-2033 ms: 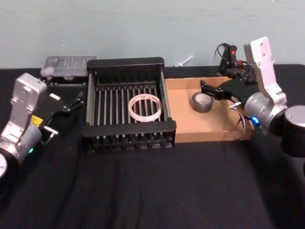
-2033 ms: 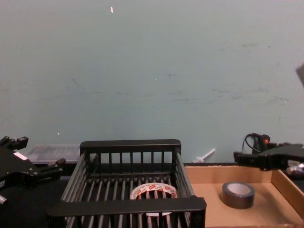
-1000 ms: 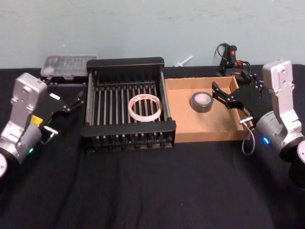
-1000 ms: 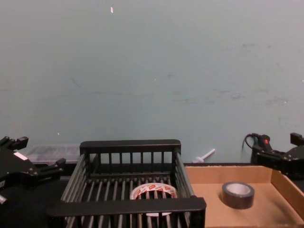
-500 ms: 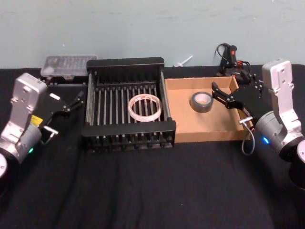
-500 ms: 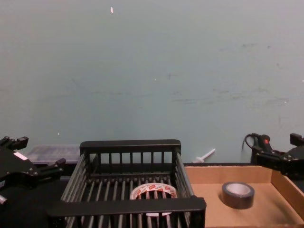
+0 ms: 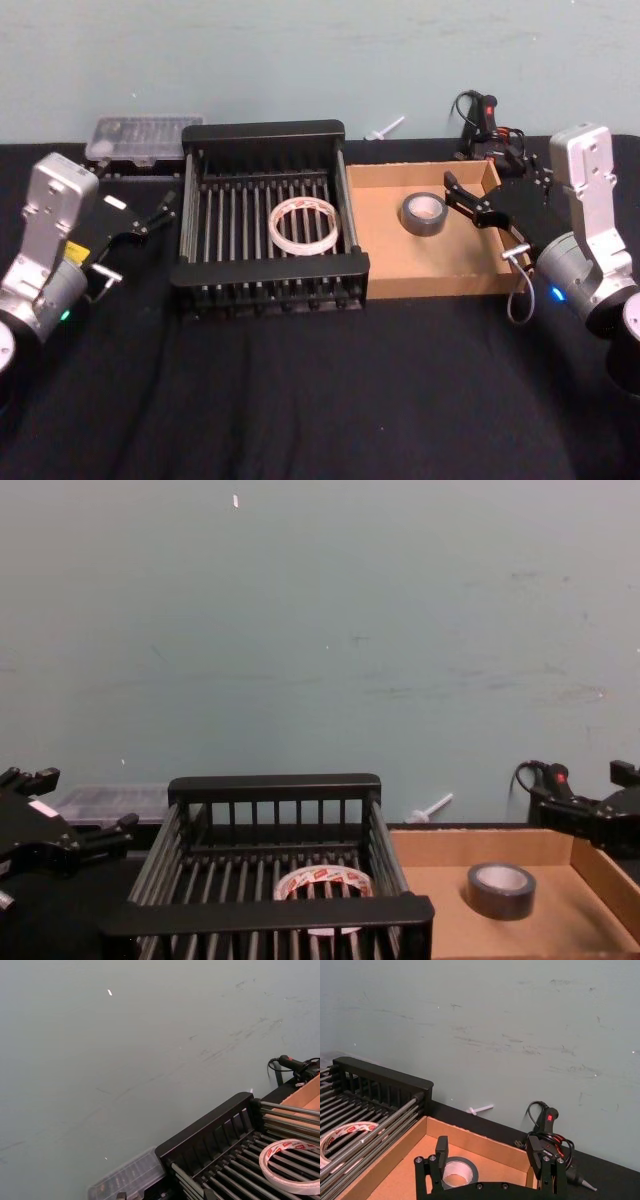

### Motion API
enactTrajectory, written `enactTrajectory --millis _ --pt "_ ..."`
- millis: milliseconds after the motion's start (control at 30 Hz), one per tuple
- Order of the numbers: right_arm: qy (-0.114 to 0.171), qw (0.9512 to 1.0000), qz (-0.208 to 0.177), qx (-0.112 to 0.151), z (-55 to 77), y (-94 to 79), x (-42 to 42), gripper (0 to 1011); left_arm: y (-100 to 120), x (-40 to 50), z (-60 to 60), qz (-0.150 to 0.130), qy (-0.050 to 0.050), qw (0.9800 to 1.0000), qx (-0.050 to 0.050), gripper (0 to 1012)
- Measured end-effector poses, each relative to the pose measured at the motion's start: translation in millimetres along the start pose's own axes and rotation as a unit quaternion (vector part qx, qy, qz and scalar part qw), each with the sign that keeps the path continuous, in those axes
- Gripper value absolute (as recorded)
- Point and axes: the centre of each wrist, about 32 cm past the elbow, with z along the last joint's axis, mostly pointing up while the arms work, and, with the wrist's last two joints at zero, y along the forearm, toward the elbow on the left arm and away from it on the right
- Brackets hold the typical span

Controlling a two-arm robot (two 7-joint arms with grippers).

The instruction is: Pick up the white tape and place it into the black box , Pick up the silver tape and place it into the brown box.

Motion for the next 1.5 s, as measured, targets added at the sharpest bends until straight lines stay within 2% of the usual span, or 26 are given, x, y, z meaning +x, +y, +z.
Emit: enactTrajectory --millis 1500 --pt "0.000 1.0000 0.000 0.000 0.1 0.0 0.0 1002 0.0 0.0 0.0 0.000 0.000 1.0000 0.000 1001"
